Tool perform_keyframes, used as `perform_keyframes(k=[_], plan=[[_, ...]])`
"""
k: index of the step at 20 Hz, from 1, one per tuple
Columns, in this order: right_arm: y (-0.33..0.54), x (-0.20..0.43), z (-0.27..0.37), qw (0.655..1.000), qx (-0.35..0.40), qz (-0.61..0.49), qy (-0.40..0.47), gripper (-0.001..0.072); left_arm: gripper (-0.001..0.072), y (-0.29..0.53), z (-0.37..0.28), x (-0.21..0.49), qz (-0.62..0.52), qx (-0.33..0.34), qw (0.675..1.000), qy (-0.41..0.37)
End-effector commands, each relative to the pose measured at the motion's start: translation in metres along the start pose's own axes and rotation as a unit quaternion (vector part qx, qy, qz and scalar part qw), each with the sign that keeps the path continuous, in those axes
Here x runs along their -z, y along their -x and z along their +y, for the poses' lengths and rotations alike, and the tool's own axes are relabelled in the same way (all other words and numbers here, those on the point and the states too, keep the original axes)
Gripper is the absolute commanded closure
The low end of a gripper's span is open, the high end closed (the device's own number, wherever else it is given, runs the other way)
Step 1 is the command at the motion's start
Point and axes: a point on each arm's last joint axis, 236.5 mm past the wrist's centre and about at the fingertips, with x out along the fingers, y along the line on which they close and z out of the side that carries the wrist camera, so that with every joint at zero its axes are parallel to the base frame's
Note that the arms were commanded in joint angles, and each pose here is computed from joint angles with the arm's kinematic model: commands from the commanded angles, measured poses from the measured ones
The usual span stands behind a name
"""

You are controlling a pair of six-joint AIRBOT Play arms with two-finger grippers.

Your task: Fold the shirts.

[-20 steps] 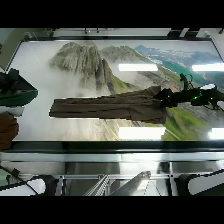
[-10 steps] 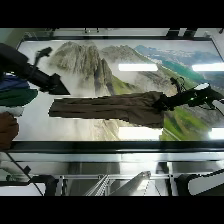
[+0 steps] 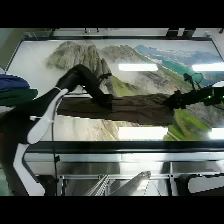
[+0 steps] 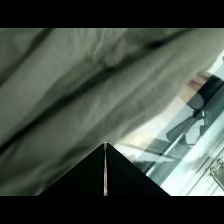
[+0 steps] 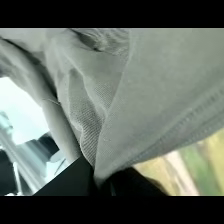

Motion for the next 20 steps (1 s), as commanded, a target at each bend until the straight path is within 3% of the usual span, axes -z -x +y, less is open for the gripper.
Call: perform_keyframes(k=[1, 6, 9, 14, 20], plan=[[0.026, 0.002, 0.01, 0.999, -0.045, -0.015, -0.003, 0.0685, 0.0681, -0.048, -0.013, -0.012, 0.04, -0.002, 0.999, -0.004], [0.049, 0.009, 0.023, 0.995, -0.099, -0.017, -0.013, 0.0686, 0.0681, -0.068, -0.03, -0.023, 0.058, 0.009, 0.998, -0.004], [0.057, 0.007, 0.046, 0.989, -0.149, -0.023, -0.006, 0.0686, 0.0682, -0.05, -0.069, -0.032, 0.031, 0.072, 0.997, -0.027], [0.059, -0.014, 0.113, 0.967, -0.246, -0.058, 0.032, 0.0685, 0.0682, 0.076, -0.083, -0.021, -0.036, 0.081, 0.993, -0.079], [-0.056, -0.004, 0.231, 0.966, -0.228, -0.038, 0.12, 0.0685, 0.0682, 0.209, -0.019, 0.076, -0.167, 0.057, 0.984, 0.01]])
